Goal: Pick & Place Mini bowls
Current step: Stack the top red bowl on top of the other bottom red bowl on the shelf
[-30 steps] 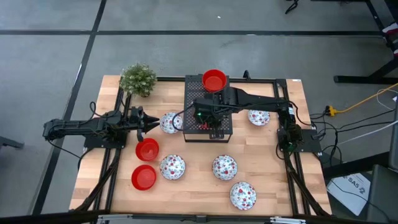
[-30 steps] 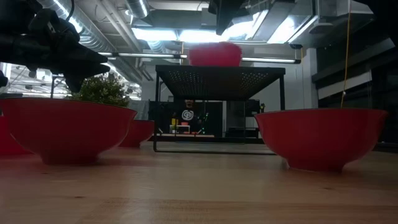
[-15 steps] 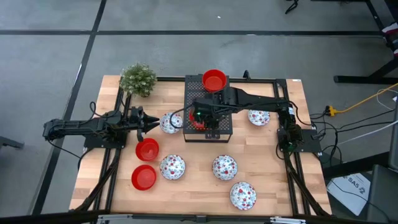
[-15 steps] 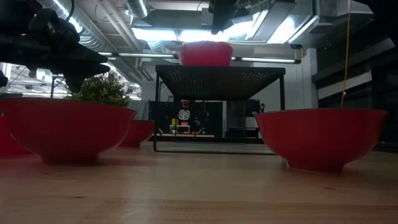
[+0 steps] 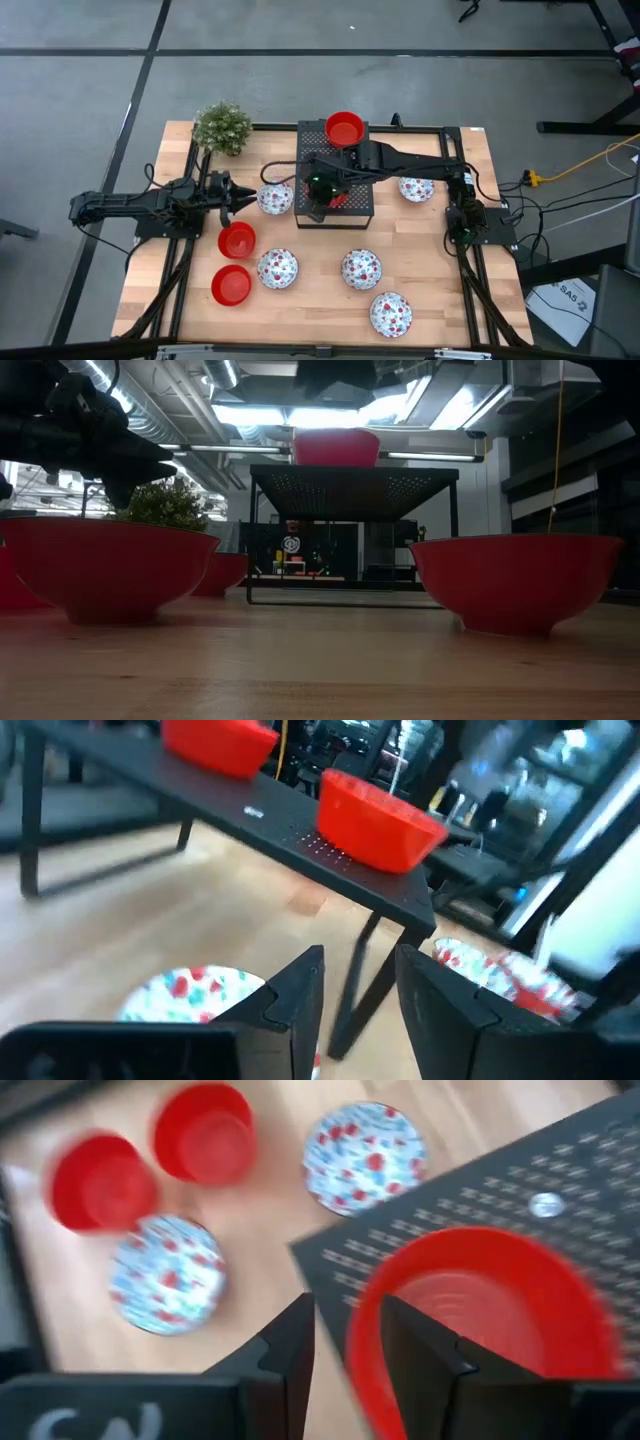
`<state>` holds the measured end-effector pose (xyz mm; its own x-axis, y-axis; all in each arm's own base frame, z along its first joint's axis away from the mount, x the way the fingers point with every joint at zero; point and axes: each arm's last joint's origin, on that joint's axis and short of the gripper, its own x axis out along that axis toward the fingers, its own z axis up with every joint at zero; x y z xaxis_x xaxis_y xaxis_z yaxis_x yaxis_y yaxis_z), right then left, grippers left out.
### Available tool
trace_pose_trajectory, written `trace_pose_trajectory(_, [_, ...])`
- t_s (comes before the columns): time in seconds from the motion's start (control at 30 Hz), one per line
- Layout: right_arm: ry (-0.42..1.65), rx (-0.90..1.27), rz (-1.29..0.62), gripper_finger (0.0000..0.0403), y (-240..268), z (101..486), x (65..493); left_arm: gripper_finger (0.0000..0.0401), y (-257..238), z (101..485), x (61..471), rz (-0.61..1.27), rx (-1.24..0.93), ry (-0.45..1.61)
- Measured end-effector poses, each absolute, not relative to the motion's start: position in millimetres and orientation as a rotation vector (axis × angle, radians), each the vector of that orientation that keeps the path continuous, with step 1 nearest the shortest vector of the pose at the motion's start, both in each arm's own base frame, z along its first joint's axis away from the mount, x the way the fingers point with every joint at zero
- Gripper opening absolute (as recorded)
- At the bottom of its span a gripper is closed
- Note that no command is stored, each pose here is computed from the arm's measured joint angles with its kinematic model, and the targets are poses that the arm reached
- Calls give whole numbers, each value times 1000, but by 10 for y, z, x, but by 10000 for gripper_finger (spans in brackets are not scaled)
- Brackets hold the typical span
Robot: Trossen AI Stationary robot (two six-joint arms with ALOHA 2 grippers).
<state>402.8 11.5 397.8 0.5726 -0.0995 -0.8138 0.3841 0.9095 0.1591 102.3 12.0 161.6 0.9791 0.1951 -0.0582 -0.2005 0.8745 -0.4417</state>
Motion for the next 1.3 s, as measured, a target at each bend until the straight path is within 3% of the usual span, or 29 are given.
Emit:
trace_pose_trajectory(0.2, [824, 550, -276, 116, 146, 4038, 4106, 125, 114, 1647, 1025, 173, -900, -53])
trace_pose_trajectory(0.43, [786, 638, -279, 116, 297, 4062, 4125, 125, 118, 1693, 1025, 160, -1023, -114])
trace_pose_trajectory(0.57, [779, 633, -291, 116, 422, 4062, 4113, 124, 87, 1763, 1025, 40, -881, -104])
trace_pose_trajectory(0.73, [778, 605, -281, 116, 584, 4062, 4092, 107, 15, 1960, 1028, -113, -728, 61])
trace_pose_trajectory(1.0, [809, 575, -282, 116, 689, 4041, 4051, 100, -47, 2463, 1072, -72, -405, 410])
trace_pose_trajectory(1.3, [1029, 490, -338, 116, 773, 3915, 3848, 100, -223, 2868, 1300, -144, -209, 695])
